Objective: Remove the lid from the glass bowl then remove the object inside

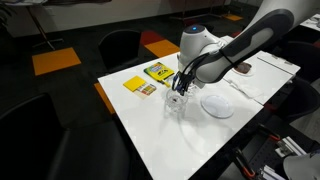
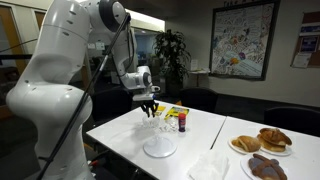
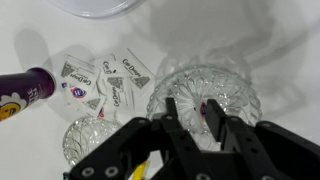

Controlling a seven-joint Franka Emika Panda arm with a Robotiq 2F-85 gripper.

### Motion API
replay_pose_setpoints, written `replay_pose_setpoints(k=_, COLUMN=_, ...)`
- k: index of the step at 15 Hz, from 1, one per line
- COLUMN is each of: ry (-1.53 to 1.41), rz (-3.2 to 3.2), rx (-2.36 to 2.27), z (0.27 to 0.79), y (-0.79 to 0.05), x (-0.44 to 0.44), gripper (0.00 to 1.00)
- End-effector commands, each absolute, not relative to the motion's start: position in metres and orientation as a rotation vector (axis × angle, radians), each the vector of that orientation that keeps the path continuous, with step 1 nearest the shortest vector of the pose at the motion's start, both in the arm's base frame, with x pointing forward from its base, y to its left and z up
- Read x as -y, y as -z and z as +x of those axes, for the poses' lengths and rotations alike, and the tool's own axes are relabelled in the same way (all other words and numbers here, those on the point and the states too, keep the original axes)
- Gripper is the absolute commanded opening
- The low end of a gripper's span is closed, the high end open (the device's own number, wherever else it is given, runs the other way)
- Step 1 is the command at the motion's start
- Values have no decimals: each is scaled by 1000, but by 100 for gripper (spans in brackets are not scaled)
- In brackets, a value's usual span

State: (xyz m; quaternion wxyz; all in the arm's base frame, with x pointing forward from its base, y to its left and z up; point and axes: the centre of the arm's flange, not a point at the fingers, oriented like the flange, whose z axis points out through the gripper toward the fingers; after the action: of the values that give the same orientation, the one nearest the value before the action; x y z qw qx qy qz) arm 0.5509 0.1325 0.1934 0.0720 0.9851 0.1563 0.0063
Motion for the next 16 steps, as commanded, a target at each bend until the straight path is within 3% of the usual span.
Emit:
replay_pose_setpoints(k=1, ry=-33, rz=2940, rx=-451, z=561, y=-174, x=-135, gripper=56)
replay_pose_setpoints(k=3, ry=-28, rz=2934, rx=-447, z=564, y=-167, x=-136, gripper=64)
replay_pose_setpoints(k=5, ry=-24, rz=2926, rx=-451, z=567, y=-160, x=-137, gripper=53)
replay_pose_setpoints(k=6, ry=-25, rz=2922, rx=-456, z=570, y=-157, x=-139, gripper=52)
replay_pose_setpoints(k=7, ry=-23, rz=2919, rx=-461, z=571, y=-154, x=-140, gripper=44)
replay_pose_setpoints(k=10, ry=-15, rz=2916, rx=-478, z=577, y=-144, x=-147, gripper=39)
replay_pose_setpoints(k=11, ry=-17, rz=2915, rx=-485, z=578, y=-142, x=-149, gripper=57)
replay_pose_setpoints(k=14, ry=-16, rz=2916, rx=-500, z=583, y=-133, x=-155, gripper=82)
replay_pose_setpoints(k=16, ry=-19, rz=2914, rx=-505, z=585, y=-130, x=-159, gripper=92)
